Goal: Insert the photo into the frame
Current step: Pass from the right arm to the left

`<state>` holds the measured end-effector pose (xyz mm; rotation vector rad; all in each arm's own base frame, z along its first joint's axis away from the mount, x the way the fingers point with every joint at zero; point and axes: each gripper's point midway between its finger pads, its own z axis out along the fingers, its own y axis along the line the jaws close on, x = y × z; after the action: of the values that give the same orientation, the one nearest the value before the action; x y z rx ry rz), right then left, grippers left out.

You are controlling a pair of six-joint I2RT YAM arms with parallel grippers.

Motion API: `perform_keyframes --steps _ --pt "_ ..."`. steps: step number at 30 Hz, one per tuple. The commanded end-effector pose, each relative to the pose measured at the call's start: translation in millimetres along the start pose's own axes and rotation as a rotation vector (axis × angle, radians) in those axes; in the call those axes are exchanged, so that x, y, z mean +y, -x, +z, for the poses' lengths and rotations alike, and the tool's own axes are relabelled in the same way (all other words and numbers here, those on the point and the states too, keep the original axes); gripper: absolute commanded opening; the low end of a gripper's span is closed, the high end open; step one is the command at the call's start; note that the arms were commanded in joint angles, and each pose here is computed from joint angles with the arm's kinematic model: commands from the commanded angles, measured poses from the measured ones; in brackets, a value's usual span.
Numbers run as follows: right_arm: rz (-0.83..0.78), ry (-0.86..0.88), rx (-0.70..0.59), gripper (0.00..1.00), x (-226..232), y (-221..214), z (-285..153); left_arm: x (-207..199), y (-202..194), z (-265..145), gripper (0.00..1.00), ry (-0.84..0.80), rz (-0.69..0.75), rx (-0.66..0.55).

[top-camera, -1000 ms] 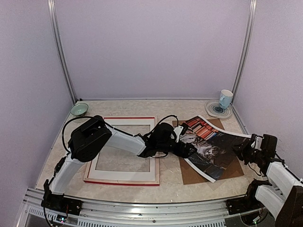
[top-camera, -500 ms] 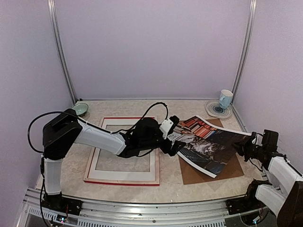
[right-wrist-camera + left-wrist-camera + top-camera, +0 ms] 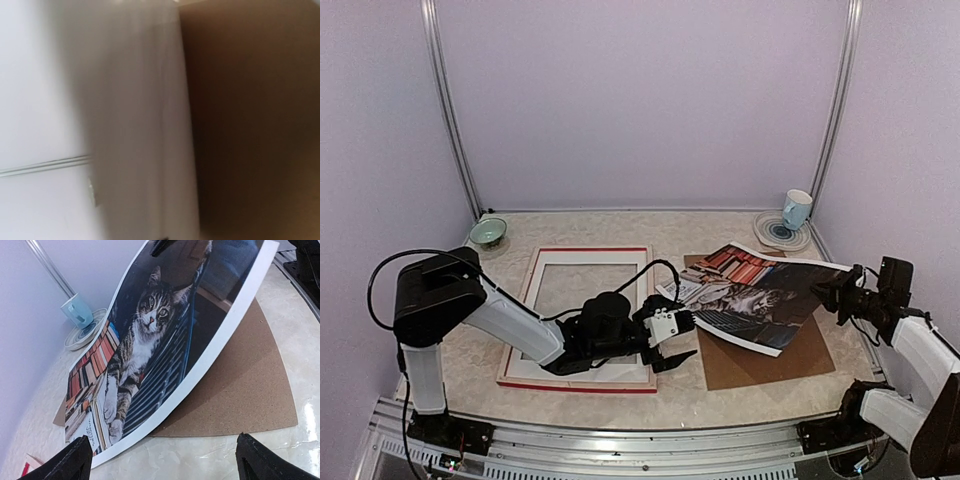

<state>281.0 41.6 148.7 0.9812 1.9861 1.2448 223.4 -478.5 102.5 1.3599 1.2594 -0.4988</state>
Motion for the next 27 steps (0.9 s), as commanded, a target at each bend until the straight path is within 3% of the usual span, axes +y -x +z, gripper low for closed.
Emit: perform_keyframes --steps 1,19,27 --pt "-0.025 0.062 0.024 0.0 27 -1 0 6 40 1 0.99 0.033 0.148 -0.098" --pt "-0.033 0.14 0.074 0.0 56 -13 -3 -21 15 47 0.97 0.059 0.255 0.012" --pt "-0.037 0.162 0.089 0.0 63 -18 -4 -18 2 68 0.87 0.106 0.262 0.069"
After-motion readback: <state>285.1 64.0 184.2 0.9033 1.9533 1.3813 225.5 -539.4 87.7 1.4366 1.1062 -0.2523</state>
